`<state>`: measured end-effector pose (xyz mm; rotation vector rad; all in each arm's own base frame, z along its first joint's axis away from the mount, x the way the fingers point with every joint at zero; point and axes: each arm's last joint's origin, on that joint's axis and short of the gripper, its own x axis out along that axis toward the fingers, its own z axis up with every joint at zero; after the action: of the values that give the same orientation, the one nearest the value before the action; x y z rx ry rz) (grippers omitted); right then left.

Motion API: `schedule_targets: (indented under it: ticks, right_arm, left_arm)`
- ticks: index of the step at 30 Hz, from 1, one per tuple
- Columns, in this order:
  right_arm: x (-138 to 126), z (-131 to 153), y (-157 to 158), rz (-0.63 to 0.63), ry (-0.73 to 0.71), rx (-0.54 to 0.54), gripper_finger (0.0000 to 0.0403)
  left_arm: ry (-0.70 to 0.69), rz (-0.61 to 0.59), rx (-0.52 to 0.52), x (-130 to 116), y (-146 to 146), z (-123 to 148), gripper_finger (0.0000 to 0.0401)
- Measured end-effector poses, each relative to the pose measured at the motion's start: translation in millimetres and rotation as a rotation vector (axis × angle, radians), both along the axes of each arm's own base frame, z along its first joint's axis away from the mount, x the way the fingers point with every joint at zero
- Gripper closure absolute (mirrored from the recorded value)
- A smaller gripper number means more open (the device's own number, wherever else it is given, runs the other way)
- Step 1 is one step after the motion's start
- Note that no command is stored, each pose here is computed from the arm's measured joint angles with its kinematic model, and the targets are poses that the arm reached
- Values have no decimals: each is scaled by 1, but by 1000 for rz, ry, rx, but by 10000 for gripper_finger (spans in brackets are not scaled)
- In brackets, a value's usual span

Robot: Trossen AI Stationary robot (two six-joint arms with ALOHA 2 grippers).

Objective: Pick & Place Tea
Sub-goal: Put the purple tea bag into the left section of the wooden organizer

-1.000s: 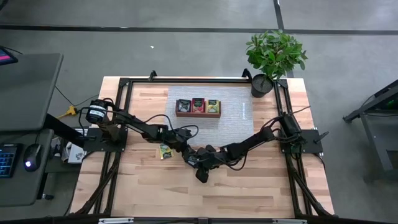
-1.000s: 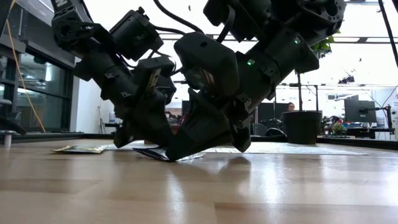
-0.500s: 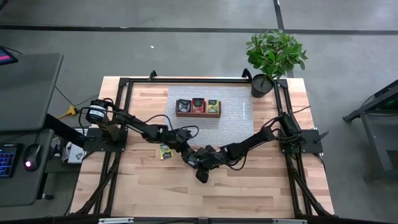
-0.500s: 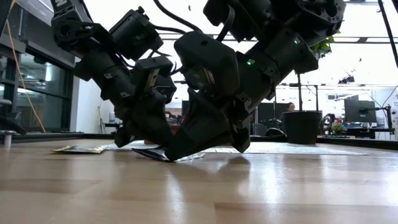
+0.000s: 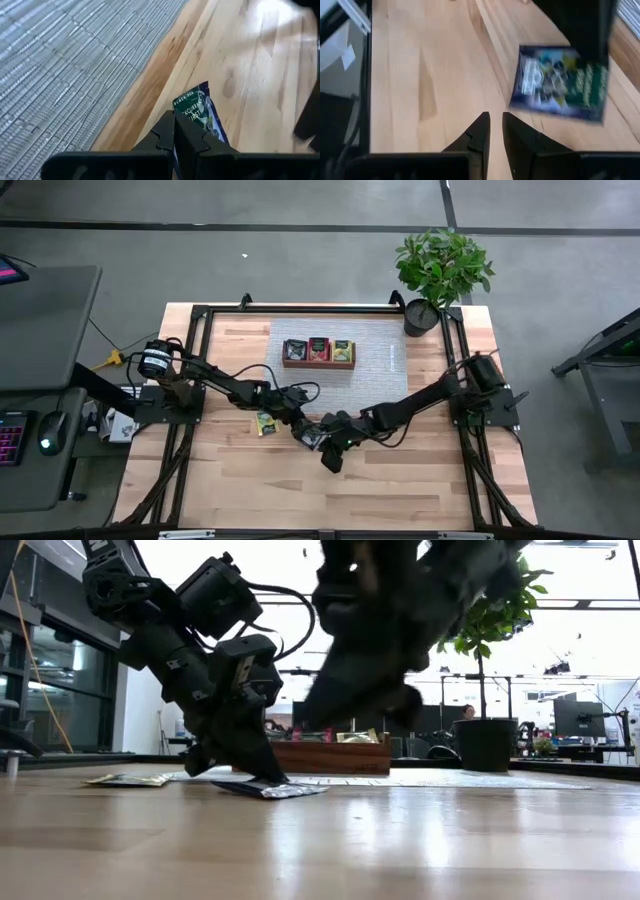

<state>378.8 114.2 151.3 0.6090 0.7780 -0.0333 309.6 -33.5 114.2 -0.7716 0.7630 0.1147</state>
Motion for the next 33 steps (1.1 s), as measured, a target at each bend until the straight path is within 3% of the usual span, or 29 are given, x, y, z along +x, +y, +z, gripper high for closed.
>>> schedule_targets:
  ticks: [8, 17, 33]
  right_arm:
    - [-39, 37, 2, 36, 199, 11, 367]
    - [-76, 75, 10, -46, 206, -95, 386]
    - [-93, 86, 30, -116, 150, -155, 391]
  left_arm:
    - [-143, -55, 81, 7, 0, 10, 401]
    - [-325, -23, 231, 9, 3, 34, 401]
    - [-483, 155, 549, -56, 71, 86, 401]
